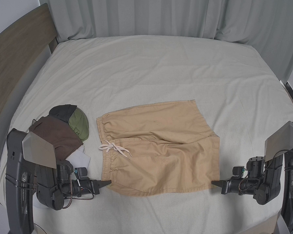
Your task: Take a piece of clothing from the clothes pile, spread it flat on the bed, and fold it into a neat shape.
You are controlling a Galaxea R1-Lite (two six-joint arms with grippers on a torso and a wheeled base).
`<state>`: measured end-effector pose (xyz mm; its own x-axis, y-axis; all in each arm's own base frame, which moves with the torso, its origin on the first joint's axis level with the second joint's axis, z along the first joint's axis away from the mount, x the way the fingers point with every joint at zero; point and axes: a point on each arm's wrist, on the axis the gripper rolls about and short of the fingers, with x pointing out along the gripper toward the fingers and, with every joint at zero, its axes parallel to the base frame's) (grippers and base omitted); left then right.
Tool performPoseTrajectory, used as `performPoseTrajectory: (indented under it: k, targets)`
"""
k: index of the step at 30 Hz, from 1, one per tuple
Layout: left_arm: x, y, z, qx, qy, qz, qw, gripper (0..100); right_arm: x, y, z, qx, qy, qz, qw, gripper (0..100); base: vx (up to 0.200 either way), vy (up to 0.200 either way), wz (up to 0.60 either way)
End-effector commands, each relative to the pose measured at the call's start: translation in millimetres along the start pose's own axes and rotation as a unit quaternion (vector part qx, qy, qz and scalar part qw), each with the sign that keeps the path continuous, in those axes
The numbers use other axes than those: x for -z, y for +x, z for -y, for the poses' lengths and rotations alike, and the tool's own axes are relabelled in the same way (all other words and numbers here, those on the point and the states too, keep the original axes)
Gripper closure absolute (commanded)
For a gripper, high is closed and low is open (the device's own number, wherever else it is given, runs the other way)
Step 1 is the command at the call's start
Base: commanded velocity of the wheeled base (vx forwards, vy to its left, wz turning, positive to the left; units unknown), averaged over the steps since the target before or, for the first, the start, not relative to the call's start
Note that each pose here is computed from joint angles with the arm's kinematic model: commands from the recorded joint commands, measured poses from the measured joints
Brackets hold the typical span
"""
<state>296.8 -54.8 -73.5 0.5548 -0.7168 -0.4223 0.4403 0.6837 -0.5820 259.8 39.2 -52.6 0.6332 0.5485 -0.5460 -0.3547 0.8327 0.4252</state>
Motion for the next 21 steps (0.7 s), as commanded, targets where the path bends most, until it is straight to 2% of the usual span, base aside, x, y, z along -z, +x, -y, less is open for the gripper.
performPoseTrajectory:
  k: [1,12,21]
  targets:
    - [-1,-3,0,-0.002,0.0,0.003,1.0,100,0,-2,1,0.001,0.001,0.001,1.0,100,0.0,0.0,0.0]
    - [7,-17,-4,-0.014,0.009,-0.008,0.9998,100,7,-10,3,0.011,-0.01,-0.013,0.9998,100,0.0,0.0,0.0]
    - [14,-25,-4,0.002,0.013,-0.025,0.9996,100,13,-17,2,0.015,-0.009,-0.028,0.9995,100,0.0,0.0,0.0]
